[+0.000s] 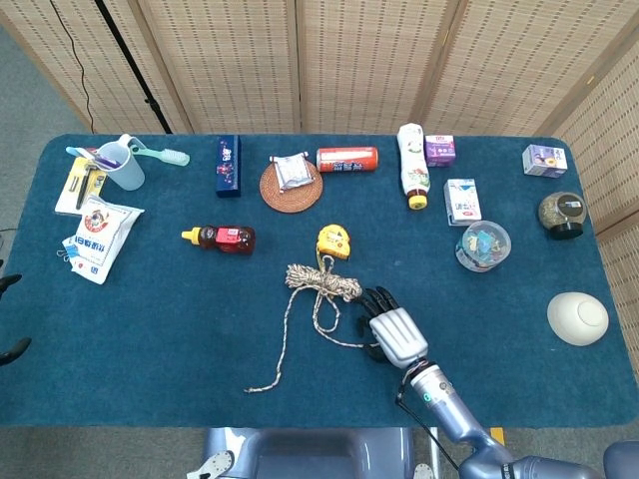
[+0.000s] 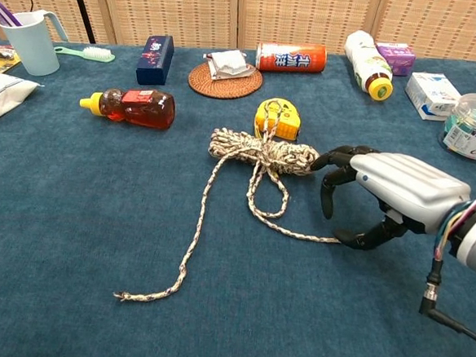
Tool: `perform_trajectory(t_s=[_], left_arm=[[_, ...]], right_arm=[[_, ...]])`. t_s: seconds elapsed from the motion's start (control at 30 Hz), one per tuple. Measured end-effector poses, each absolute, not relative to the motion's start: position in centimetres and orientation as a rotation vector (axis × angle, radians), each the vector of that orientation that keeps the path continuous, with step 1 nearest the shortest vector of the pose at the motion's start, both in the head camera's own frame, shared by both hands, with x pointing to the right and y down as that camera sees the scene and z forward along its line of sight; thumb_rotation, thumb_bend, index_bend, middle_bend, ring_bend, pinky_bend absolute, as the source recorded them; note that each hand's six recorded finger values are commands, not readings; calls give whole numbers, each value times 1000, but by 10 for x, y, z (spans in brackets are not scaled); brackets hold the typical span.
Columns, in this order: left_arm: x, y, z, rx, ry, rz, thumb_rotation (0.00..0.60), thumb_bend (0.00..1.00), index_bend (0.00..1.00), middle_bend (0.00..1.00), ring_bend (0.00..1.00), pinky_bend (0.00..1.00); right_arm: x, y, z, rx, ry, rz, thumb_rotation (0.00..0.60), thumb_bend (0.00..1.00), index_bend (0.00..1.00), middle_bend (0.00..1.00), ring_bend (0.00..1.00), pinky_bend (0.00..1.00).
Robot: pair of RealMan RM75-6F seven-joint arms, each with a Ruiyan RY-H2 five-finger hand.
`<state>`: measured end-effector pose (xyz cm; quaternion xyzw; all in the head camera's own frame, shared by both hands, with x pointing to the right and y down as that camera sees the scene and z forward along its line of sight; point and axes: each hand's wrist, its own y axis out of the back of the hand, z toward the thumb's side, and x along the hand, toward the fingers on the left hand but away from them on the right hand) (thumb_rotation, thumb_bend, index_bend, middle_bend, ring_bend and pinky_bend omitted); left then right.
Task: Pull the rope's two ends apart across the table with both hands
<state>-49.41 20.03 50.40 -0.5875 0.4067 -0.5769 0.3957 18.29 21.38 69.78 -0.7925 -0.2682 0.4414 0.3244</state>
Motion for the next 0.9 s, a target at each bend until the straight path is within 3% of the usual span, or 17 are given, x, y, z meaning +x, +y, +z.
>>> perform_trajectory(t_s=[0.9], left_arm=[[-491, 202, 502, -1492, 1029, -1455, 600, 140, 203, 87, 37, 0]], right_arm=[[193, 227, 713, -2062, -710, 1202, 600, 362, 507, 89, 0, 0]])
